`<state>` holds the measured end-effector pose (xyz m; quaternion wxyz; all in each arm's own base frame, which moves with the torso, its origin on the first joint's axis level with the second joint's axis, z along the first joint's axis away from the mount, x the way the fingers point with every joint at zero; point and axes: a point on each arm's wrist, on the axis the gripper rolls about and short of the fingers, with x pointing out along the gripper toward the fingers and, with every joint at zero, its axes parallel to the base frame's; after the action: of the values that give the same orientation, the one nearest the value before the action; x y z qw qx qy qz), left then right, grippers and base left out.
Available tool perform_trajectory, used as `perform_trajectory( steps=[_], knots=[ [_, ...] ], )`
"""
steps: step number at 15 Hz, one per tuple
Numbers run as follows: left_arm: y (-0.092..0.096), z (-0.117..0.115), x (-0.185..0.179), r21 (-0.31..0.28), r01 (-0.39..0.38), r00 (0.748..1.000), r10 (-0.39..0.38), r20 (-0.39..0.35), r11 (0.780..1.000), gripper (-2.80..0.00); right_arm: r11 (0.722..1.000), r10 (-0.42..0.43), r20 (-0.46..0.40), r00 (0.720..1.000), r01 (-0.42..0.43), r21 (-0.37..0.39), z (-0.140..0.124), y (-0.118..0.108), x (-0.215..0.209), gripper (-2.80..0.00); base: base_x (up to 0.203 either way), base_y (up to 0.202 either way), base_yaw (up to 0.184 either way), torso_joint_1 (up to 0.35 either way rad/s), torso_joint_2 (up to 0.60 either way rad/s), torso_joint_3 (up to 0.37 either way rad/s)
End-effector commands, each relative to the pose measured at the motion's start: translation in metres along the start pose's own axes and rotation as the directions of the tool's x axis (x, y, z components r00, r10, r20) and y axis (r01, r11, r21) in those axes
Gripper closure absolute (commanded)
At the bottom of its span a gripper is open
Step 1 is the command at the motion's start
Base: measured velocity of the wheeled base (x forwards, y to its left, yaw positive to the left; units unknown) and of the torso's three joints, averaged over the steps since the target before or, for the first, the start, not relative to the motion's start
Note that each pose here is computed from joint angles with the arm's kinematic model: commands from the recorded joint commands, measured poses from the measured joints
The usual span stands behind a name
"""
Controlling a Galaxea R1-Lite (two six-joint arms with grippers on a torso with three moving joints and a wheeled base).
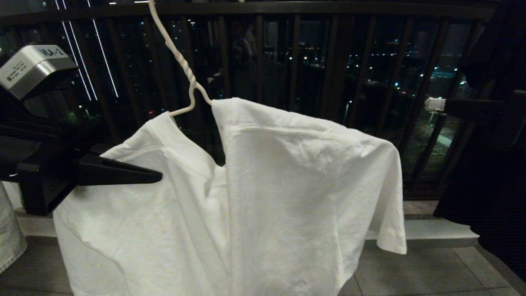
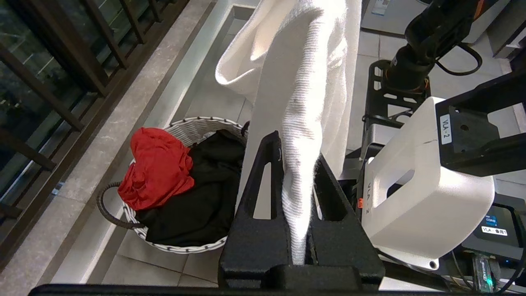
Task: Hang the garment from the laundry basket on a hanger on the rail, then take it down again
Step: Hang the clothes rack on the clothesline
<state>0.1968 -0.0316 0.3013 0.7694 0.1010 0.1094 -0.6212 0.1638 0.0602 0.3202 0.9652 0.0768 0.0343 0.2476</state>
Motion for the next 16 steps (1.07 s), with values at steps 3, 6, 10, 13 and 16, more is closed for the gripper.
perform_trajectory(
  steps=[3, 6, 10, 13, 16],
  knots=[
    [-0.0004, -0.0006, 0.0000, -0.002, 0.005, 1.000, -0.005, 0.002, 1.000, 0.00, 1.000, 0.002, 0.004, 1.000, -0.002, -0.011, -0.0001, 0.0005, -0.0023, 0.00, 0.000, 0.000, 0.000, 0.000, 0.00, 0.000],
    [-0.0013, -0.0006, -0.0001, -0.007, 0.007, 1.000, -0.007, 0.001, 1.000, 0.00, 1.000, 0.002, 0.003, 1.000, -0.002, -0.020, -0.0003, 0.0004, -0.0023, 0.00, 0.000, 0.000, 0.000, 0.000, 0.00, 0.000],
    [-0.0019, 0.0002, -0.0001, -0.006, 0.008, 1.000, -0.008, 0.002, 1.000, 0.00, 1.000, 0.002, 0.011, 1.000, -0.002, -0.028, 0.0009, 0.0009, -0.0052, 0.00, 0.000, 0.000, 0.000, 0.000, 0.00, 0.000],
    [-0.0014, -0.0018, 0.0006, -0.025, 0.010, 1.000, -0.010, 0.000, 1.000, 0.00, 1.000, 0.002, 0.013, 1.000, -0.002, -0.028, 0.0012, 0.0011, -0.0062, 0.00, 0.000, 0.000, 0.000, 0.000, 0.00, 0.000],
    [-0.0019, -0.0008, 0.0004, -0.019, 0.010, 1.000, -0.010, 0.001, 1.000, 0.00, 1.000, 0.003, 0.016, 1.000, -0.002, -0.030, 0.0017, 0.0014, -0.0072, 0.00, 0.000, 0.000, 0.000, 0.000, 0.00, 0.000]
  ],
)
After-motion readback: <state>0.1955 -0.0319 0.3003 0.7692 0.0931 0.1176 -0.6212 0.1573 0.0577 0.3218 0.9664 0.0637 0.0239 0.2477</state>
